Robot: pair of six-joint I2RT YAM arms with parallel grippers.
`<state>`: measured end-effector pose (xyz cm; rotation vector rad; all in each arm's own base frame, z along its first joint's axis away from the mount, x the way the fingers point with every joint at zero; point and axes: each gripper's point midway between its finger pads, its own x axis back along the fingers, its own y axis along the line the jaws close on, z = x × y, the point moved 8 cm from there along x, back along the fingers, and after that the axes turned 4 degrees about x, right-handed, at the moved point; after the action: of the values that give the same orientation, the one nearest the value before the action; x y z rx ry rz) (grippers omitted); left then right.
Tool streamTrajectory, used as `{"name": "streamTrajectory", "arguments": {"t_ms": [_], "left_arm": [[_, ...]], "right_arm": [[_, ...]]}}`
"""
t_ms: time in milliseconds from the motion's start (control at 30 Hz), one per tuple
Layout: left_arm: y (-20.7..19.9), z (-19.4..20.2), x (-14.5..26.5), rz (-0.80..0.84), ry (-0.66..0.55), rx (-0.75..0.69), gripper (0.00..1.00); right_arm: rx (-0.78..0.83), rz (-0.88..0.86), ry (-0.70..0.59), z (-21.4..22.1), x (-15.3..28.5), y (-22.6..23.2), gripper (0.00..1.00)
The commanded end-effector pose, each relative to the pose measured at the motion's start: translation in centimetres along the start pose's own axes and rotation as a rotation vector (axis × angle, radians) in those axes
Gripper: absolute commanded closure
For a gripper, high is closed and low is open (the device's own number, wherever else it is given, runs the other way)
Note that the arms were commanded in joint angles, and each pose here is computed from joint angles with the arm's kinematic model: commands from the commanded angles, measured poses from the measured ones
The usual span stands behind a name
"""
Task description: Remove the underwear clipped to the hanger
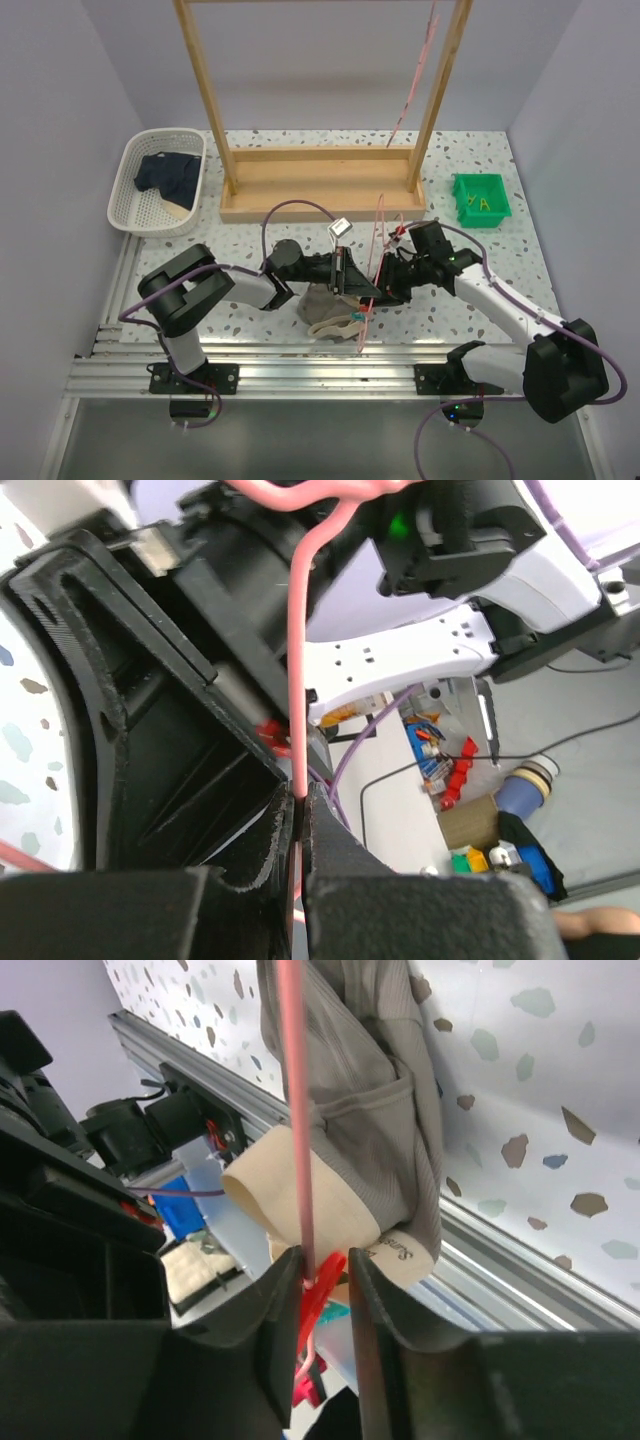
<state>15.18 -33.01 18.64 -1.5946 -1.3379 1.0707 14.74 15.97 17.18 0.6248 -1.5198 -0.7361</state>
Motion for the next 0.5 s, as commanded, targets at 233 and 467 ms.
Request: {"name": "streamTrajectory", "arguments": {"t_ms": [233, 467], "left_arm": [[-1.7, -2.1, 0.2, 0.039, -0.056, -0.159, 1.0], [-0.8, -1.8, 0.1, 0.014, -0.025, -0.143, 1.0]], "right_arm": [[0.065, -0.043, -0.043, 0.3, 1.8, 2.0, 0.51], [0.051, -0.091, -0.033, 0.5, 2.1, 2.8, 0.51]]}}
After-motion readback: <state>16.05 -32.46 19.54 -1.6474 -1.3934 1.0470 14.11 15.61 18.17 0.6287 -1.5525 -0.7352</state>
